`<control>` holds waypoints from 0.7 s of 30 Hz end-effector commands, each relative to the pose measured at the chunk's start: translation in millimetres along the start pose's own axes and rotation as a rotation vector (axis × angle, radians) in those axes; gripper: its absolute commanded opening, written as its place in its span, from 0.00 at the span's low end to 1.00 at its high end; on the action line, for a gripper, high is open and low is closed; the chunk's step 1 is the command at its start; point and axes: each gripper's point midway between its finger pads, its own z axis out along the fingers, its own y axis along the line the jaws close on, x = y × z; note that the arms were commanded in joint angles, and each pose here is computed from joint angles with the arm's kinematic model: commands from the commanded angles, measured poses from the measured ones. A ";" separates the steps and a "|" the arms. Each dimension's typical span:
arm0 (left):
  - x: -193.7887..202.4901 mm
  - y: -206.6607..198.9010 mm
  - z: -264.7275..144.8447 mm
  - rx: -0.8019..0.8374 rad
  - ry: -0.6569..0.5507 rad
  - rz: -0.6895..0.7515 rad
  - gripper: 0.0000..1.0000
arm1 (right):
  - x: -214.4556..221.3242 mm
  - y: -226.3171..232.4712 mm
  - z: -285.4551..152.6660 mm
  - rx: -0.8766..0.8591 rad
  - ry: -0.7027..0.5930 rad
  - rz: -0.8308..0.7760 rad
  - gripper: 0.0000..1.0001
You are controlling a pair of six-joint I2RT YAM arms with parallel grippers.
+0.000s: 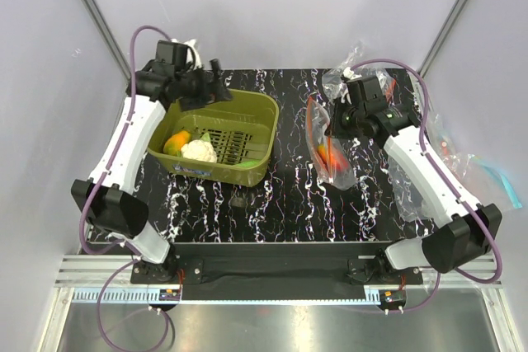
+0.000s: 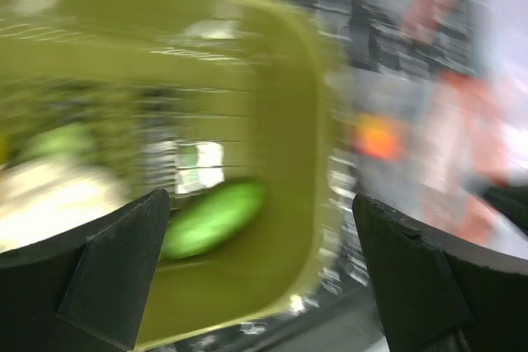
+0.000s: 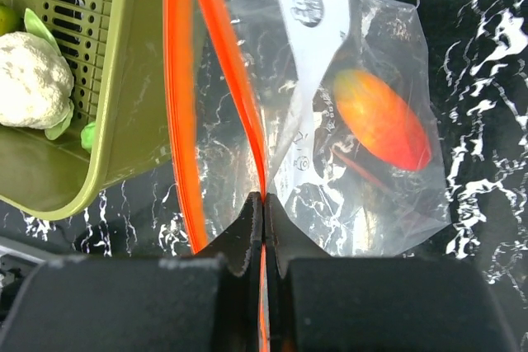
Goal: Place the food in the zip-top bag and seal the zipper
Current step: Pick up the fake fruit from the bin.
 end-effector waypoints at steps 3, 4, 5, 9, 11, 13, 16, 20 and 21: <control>27.1 125.4 -29.6 -0.546 0.037 0.034 0.99 | -13.7 -7.8 -16.8 0.031 -0.082 -0.041 0.00; 23.4 133.7 -36.6 -0.568 0.011 0.048 0.99 | -12.1 -8.8 -16.7 0.033 -0.078 -0.049 0.00; 24.1 142.1 -39.0 -0.595 0.008 0.052 0.99 | -12.6 -8.7 -18.1 0.032 -0.081 -0.053 0.00; 33.7 172.8 -39.7 -0.663 0.067 0.094 0.99 | -10.6 -5.8 -19.7 0.013 -0.075 -0.057 0.00; 33.1 185.8 -38.4 -0.682 0.098 0.133 0.99 | -9.6 -5.9 -20.5 0.012 -0.073 -0.059 0.00; 31.7 203.8 -37.3 -0.715 0.115 0.148 0.99 | -8.6 -4.2 -20.9 0.005 -0.068 -0.058 0.00; 35.1 224.4 -27.1 -0.720 0.146 0.140 0.99 | -6.9 -1.6 -20.6 -0.011 -0.056 -0.055 0.00; 47.5 243.2 -3.2 -0.712 0.232 0.151 0.97 | -9.0 -0.9 -22.5 -0.008 -0.059 -0.056 0.00; 52.1 248.3 5.9 -0.710 0.258 0.154 0.96 | -8.8 -0.5 -22.4 -0.011 -0.056 -0.052 0.00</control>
